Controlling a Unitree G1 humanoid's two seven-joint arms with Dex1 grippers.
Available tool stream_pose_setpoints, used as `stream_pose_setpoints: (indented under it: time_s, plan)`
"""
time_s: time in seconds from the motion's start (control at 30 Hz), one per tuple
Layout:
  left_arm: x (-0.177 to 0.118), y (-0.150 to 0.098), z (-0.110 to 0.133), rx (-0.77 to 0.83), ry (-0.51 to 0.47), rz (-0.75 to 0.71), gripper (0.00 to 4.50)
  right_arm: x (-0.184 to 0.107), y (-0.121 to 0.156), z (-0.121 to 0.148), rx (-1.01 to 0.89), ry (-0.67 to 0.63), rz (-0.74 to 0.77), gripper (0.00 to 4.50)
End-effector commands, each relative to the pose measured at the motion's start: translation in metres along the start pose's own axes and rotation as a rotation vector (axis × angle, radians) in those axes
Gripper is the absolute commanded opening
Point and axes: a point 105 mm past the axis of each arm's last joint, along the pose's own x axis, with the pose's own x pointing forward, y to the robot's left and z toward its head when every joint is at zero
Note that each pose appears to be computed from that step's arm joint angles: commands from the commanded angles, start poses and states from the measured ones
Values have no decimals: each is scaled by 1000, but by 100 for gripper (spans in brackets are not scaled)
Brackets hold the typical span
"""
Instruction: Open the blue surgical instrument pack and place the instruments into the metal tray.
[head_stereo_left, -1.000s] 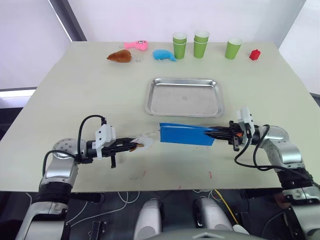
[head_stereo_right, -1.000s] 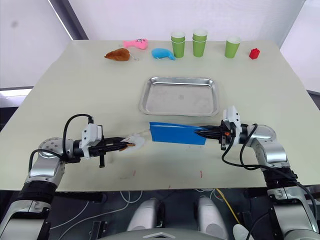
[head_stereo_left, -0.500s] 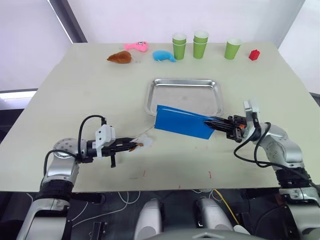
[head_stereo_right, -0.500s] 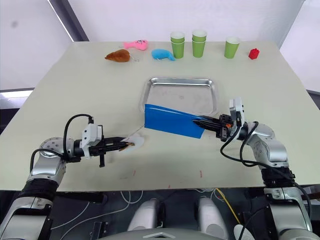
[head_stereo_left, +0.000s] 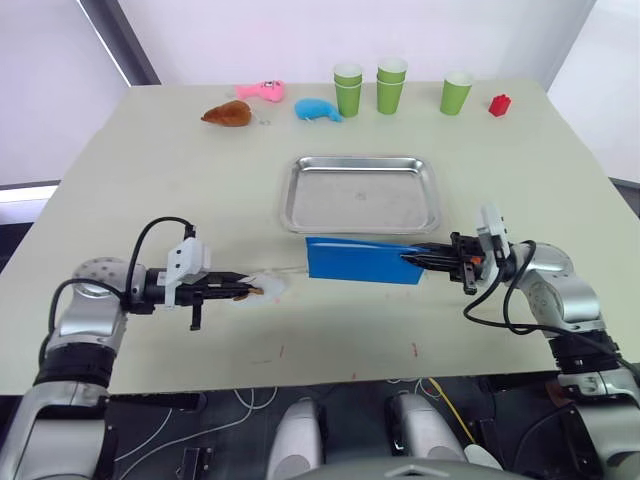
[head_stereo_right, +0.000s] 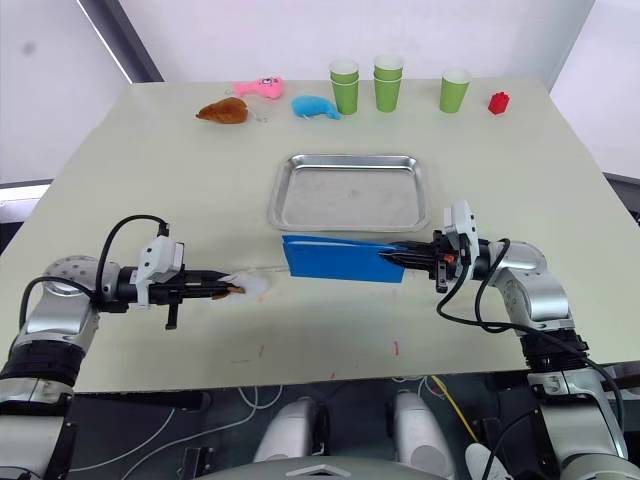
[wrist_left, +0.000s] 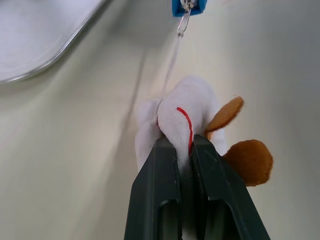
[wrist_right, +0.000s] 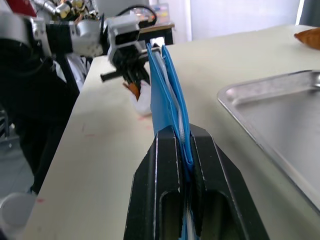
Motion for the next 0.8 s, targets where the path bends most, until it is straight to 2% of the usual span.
stream_pose_setpoints:
  time_s: [0.03,0.07,0.13,0.2,0.27,0.5,0.63,0.8]
  plan:
    - [-18,4,-11,-28,110,34,118,-8,-2,5,-69,15,-9,0]
    - [-17,3,-10,-32,108,29,156,-7,-2,4,-72,17,-10,0]
    - [-14,0,-10,-41,108,20,267,-5,-3,4,-74,13,-10,0]
    - [-14,-1,-9,-63,106,23,331,-4,-3,4,-75,10,-9,0]
    - [-16,-1,-6,-74,106,24,434,-3,-3,4,-75,9,-7,0]
    - [-37,-3,20,-108,98,13,443,-3,-4,2,-67,13,9,0]
    - [-45,-4,42,-133,58,0,443,-2,-6,3,-68,10,11,0]
    - [-38,1,65,-126,-69,2,443,0,-5,3,-66,6,16,0]
